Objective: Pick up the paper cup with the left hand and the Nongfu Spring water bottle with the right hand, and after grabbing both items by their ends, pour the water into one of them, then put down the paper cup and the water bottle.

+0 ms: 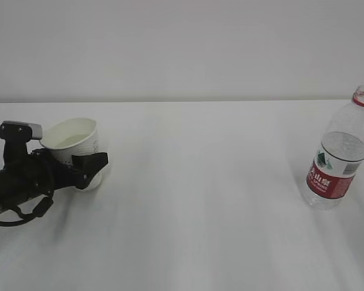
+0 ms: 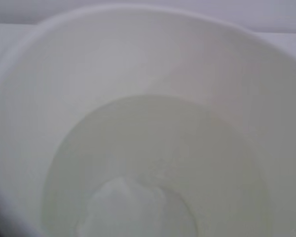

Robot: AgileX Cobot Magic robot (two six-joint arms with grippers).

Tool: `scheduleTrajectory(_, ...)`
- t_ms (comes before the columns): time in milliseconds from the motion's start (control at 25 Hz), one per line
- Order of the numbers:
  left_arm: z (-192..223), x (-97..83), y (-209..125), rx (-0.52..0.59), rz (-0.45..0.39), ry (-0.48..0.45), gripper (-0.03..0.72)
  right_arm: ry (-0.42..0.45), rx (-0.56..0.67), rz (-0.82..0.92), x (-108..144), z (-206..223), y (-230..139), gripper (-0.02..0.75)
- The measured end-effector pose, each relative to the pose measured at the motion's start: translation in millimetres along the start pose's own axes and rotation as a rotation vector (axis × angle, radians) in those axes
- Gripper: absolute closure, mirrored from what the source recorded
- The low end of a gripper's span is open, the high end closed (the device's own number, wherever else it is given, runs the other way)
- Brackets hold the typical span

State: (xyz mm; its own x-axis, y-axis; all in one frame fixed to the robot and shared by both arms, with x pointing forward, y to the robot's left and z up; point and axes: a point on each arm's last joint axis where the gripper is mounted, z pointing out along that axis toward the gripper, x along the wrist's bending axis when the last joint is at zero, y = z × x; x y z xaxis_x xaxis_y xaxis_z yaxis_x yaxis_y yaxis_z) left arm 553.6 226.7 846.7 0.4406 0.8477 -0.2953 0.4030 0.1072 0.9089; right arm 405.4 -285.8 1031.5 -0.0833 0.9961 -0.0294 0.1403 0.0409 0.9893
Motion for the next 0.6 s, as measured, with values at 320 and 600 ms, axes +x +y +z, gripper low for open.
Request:
scheduleTrajectory(320,-8,-3.9,-3,0.007,-0.010,-0.005,-0.005,0.000,0.000,0.000,0,0,0,0.145)
scheduleTrajectory(600,-25,-10.8,-11,0.028,-0.036,-0.001,-0.005,0.000,0.000,0.000,0,0,0,0.145)
